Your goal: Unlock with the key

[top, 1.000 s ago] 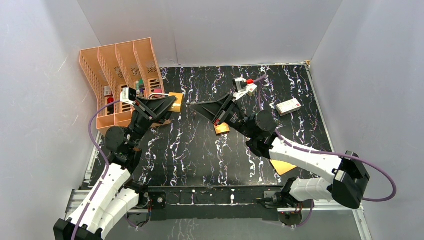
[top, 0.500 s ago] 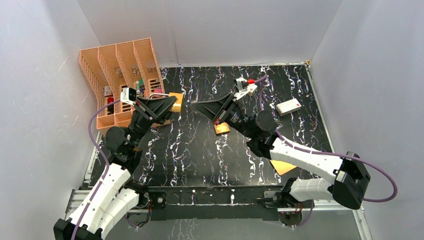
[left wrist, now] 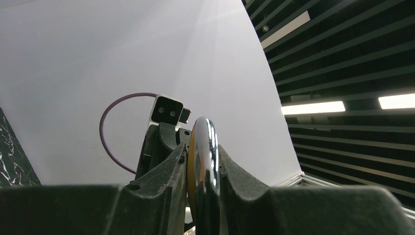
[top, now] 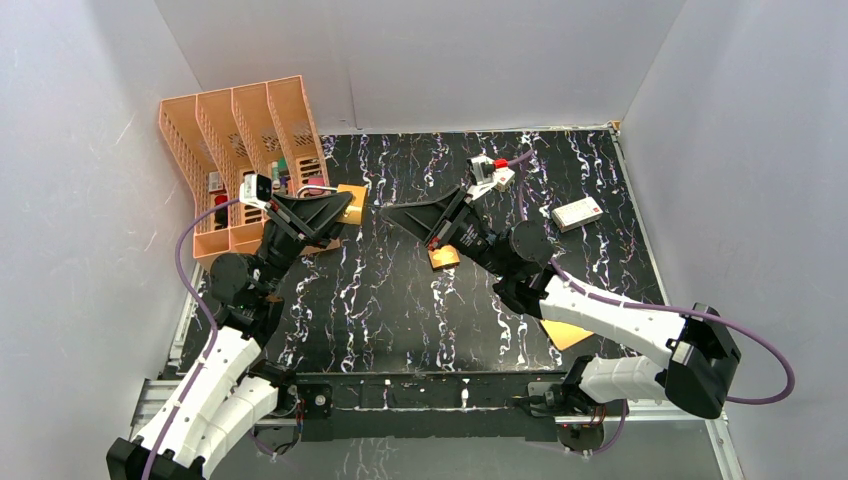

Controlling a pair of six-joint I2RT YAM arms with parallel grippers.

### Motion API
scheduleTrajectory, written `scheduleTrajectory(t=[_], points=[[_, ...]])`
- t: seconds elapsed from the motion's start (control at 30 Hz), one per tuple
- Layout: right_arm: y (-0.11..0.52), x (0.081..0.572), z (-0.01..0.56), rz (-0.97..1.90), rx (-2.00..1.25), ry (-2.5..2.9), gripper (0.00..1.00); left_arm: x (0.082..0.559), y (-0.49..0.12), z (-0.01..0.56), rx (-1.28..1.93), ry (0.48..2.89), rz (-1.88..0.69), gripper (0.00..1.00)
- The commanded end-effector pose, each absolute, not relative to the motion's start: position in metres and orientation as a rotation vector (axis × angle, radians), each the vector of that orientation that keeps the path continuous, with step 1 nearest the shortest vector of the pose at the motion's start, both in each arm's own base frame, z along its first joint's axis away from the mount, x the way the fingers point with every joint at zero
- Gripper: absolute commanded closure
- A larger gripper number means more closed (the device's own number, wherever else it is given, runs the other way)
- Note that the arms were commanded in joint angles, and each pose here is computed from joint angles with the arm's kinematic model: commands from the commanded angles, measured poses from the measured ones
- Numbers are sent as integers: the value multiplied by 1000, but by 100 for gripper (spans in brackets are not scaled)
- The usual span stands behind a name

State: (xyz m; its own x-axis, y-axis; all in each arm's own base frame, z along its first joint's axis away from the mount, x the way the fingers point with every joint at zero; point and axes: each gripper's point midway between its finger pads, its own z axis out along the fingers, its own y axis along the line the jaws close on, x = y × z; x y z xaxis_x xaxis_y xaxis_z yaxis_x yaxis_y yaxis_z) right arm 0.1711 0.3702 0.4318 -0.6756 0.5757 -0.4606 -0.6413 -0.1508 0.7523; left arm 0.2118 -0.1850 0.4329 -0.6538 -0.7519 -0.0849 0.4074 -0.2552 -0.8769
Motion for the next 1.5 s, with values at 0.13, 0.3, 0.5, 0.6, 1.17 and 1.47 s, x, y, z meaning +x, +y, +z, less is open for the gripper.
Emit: scheduleTrajectory(t=[0.13,0.3,0.5,0.6,1.17,1.47], points=[[365,167,462,1943,-105,1210,100,183,-178,484,-281,1089,-1995,100],[368,168,462,1949,-111,1214,100,184,-180,485,-265,1113,-1968,100],[374,169,460,1942,-121,1244,100,186,-186,482,-240,1154,-1934,100],[376,170,458,1935,-125,1259,100,187,-189,482,-222,1174,-1917,100],[392,170,450,1913,-167,1360,100,183,-217,474,-68,1289,-1918,100],[384,158,453,1890,-232,1368,86,179,-212,470,-72,1254,-1865,100]])
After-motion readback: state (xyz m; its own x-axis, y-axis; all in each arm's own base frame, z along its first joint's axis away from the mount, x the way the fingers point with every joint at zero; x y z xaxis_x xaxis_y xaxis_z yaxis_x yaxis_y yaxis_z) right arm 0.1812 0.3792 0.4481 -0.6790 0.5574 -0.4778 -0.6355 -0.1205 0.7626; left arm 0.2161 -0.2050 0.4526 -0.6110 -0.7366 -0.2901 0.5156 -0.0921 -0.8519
